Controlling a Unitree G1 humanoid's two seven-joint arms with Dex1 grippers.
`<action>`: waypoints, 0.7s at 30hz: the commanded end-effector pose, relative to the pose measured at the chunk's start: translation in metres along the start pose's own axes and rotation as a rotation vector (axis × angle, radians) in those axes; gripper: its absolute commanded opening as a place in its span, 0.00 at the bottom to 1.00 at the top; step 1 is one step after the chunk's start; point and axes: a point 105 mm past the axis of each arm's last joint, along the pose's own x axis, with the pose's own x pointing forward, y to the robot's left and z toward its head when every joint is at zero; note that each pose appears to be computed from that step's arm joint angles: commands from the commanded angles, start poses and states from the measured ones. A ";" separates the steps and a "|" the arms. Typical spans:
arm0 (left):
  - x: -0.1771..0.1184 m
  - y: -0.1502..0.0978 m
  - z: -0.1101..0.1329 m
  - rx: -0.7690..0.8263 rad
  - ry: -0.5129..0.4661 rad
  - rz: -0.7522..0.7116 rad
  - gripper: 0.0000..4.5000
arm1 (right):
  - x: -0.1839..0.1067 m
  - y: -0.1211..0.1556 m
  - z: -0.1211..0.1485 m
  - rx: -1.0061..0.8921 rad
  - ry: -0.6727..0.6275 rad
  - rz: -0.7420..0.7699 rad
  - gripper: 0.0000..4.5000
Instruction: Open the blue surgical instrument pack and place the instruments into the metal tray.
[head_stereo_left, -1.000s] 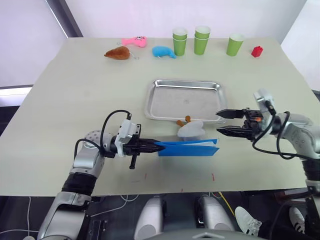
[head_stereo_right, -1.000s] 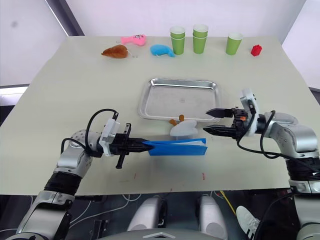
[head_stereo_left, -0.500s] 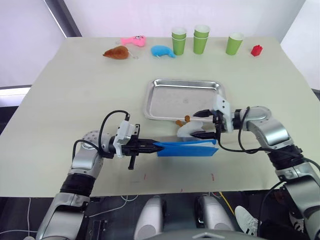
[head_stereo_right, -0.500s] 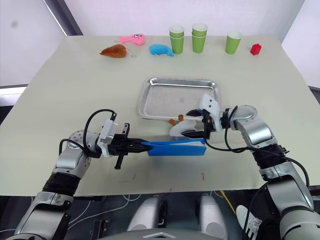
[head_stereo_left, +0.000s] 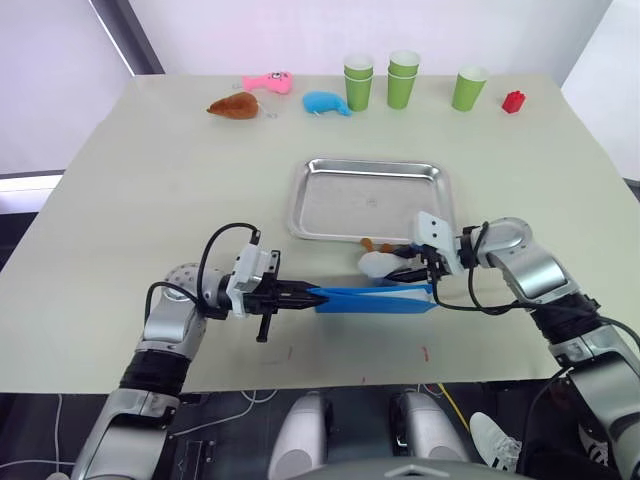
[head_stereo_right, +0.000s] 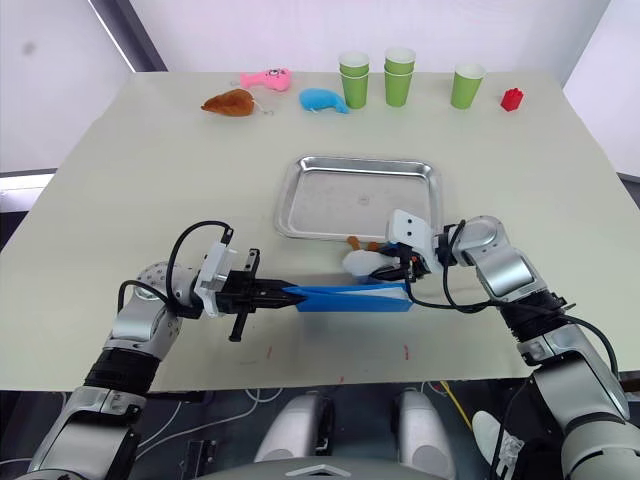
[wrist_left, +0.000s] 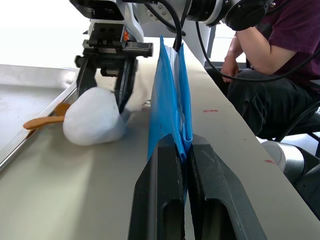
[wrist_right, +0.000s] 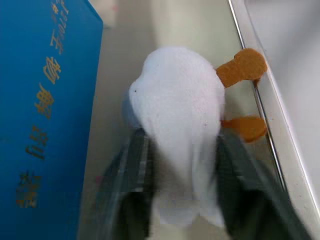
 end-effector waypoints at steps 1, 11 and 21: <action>0.001 -0.007 -0.009 -0.027 0.042 -0.031 0.00 | -0.019 0.000 0.017 -0.005 -0.103 -0.010 0.03; 0.000 -0.006 -0.010 -0.030 0.047 -0.026 0.00 | -0.099 -0.004 0.023 0.143 -0.322 -0.156 0.02; 0.001 -0.002 -0.012 -0.034 0.060 -0.036 0.00 | -0.145 0.017 0.033 0.302 -0.495 -0.242 0.02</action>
